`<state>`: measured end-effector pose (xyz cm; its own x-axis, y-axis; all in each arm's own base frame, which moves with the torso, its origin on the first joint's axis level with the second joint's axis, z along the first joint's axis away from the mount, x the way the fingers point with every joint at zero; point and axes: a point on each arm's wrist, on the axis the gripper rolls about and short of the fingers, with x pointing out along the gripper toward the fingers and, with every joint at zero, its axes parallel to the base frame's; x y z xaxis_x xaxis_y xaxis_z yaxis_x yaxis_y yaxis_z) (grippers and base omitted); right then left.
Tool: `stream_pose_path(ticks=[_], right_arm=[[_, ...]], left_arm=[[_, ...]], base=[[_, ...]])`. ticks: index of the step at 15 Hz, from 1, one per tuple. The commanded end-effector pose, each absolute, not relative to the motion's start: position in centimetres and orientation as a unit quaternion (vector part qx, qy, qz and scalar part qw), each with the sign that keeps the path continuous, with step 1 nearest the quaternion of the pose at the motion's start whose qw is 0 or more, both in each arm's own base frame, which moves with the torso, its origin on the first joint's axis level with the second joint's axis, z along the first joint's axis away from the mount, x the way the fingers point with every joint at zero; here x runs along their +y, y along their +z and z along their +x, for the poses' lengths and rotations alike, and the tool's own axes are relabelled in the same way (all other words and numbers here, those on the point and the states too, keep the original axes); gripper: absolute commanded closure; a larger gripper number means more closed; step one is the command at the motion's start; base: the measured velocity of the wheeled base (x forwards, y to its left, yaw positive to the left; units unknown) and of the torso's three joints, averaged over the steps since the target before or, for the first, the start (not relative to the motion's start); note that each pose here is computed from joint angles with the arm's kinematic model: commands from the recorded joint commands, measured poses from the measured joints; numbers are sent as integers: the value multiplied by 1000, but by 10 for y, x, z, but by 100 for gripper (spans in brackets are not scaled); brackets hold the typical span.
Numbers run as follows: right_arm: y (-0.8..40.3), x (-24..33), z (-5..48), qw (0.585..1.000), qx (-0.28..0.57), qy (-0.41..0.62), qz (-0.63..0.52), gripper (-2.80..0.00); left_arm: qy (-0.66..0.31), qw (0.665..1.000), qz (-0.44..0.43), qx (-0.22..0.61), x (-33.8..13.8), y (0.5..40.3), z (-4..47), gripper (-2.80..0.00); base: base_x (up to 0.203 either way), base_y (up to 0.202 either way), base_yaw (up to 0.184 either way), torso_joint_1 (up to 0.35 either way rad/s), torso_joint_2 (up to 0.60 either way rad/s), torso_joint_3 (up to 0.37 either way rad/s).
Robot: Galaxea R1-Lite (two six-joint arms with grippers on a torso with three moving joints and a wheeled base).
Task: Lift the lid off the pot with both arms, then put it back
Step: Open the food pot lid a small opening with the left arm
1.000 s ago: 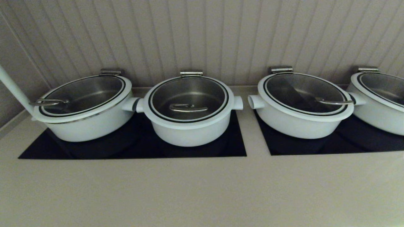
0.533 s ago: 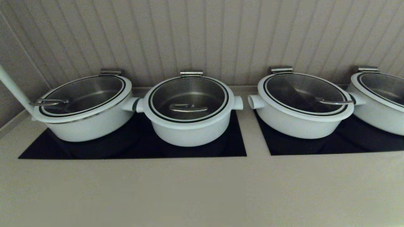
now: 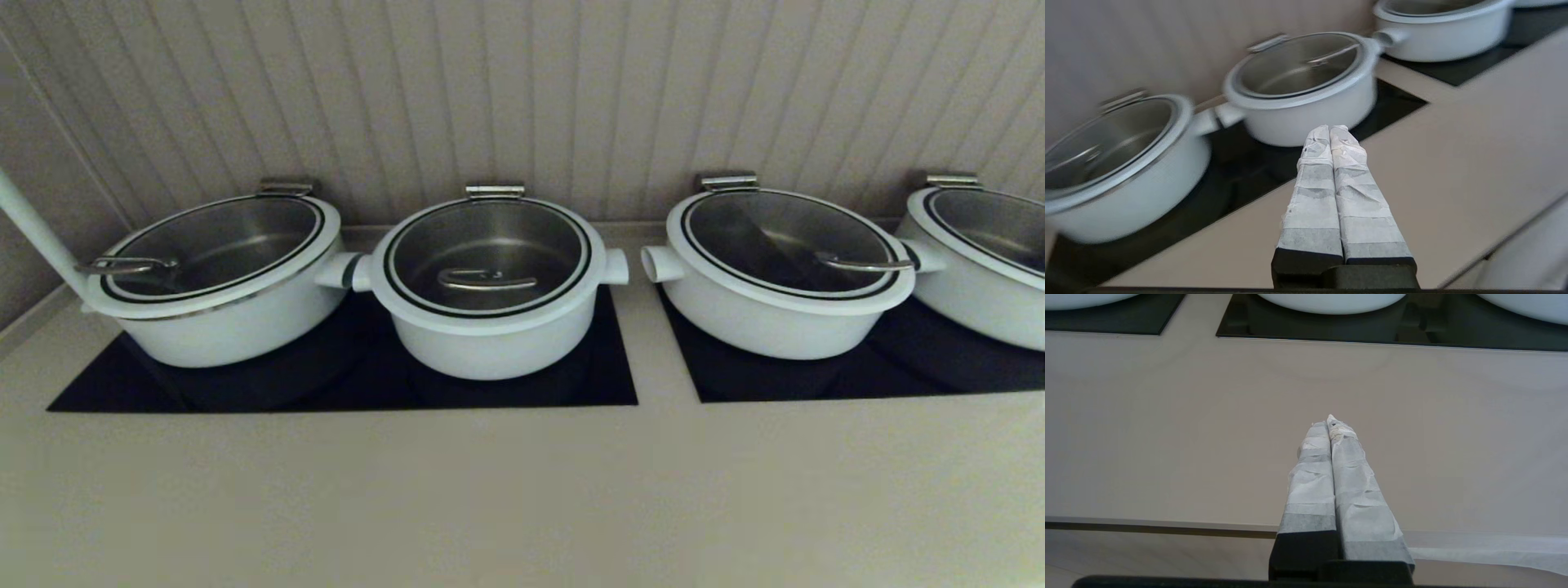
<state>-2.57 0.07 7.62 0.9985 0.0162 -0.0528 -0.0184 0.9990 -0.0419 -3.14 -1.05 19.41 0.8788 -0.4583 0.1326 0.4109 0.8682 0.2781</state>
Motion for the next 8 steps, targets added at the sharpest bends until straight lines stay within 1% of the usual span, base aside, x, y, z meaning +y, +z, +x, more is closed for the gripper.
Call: stream_pose_path(ticks=[1, 5, 8], right_arm=[[76, 1, -26, 999, 27, 9, -22, 0], [76, 1, -26, 999, 27, 9, -22, 0], [76, 1, -26, 999, 27, 9, -22, 0]], left_arm=[[-244, 961, 115, -56, -11, 207, -10, 0], [-253, 961, 108, -17, -11, 227, 19, 0], [-287, 950, 126, 9, -13, 235, 44, 0]], base=[[0, 0, 0, 0, 0, 0], [0, 0, 0, 0, 0, 0], [0, 0, 0, 0, 0, 0]])
